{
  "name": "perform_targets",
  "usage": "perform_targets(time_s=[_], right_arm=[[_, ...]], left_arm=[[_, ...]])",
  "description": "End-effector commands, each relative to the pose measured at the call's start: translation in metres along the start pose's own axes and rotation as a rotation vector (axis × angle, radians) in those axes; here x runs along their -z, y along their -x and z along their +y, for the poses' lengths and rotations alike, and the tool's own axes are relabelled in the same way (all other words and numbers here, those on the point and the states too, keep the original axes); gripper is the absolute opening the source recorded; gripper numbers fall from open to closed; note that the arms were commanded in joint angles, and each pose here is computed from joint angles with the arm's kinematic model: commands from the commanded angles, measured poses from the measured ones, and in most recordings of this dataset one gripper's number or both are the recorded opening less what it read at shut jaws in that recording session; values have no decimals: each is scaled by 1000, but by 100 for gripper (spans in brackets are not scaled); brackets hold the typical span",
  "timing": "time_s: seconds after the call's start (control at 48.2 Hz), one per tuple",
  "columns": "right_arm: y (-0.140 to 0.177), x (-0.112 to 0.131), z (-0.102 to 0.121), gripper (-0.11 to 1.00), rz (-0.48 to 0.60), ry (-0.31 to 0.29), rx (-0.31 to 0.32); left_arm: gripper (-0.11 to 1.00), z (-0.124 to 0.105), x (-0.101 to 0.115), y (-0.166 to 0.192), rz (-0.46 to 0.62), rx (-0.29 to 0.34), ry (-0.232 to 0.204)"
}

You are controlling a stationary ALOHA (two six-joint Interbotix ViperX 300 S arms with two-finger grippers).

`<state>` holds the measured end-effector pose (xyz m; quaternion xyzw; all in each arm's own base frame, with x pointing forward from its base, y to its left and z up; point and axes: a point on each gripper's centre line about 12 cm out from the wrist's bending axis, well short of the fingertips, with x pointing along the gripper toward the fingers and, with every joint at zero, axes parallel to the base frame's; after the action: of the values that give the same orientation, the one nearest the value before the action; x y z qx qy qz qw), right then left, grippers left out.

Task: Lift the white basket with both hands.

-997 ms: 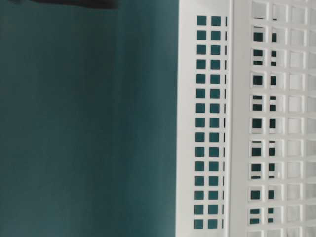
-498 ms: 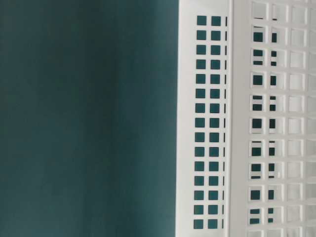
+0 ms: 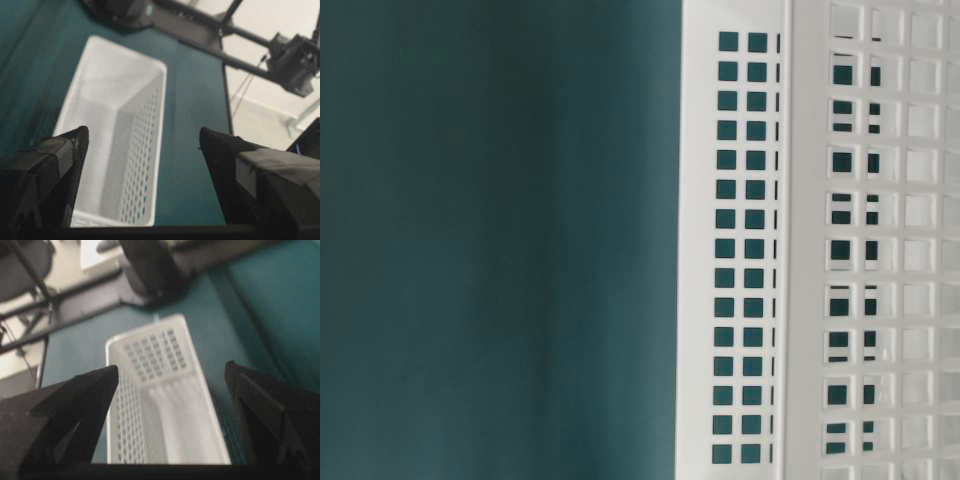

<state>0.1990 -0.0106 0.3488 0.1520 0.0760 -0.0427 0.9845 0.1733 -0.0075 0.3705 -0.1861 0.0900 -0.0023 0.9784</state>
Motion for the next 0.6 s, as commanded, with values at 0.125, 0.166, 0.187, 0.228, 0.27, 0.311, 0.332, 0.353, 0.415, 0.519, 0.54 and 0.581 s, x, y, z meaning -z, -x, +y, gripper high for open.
perform_targets(time_s=[0.125, 0.166, 0.187, 0.228, 0.27, 0.311, 0.332, 0.353, 0.415, 0.519, 0.54, 0.581], right_arm=[[10, -4, 1, 93, -44, 10, -13], [10, -4, 1, 93, -46, 10, -13], [10, -4, 1, 93, -44, 10, -13], [10, -3, 1, 93, -44, 10, -13], [10, -3, 1, 93, -44, 10, -13], [10, -3, 1, 93, -44, 10, -13], [10, -3, 1, 93, -44, 10, -13], [10, -3, 1, 93, -44, 10, -13], [10, -3, 0, 93, -46, 10, -13], [9, -1, 0, 93, -41, 10, -12], [9, -1, 0, 93, -41, 10, -12], [9, -1, 0, 93, -40, 10, -12]], left_arm=[[90, -3, -9, 9, -48, 17, -4], [90, -3, -9, 9, -48, 17, -5], [90, -3, -9, 9, -48, 17, -5], [90, -3, -9, 9, -46, 18, -5], [90, -3, -9, 9, -45, 19, -4], [90, -3, -8, 9, -45, 17, -4], [90, -3, -8, 9, -43, 18, -4], [90, -3, -8, 9, -43, 16, -4], [90, -2, -6, 8, -39, 14, -5], [90, -2, -6, 7, -36, 13, -4], [90, -2, -5, 7, -36, 13, -5], [90, -2, -5, 7, -34, 14, -6]])
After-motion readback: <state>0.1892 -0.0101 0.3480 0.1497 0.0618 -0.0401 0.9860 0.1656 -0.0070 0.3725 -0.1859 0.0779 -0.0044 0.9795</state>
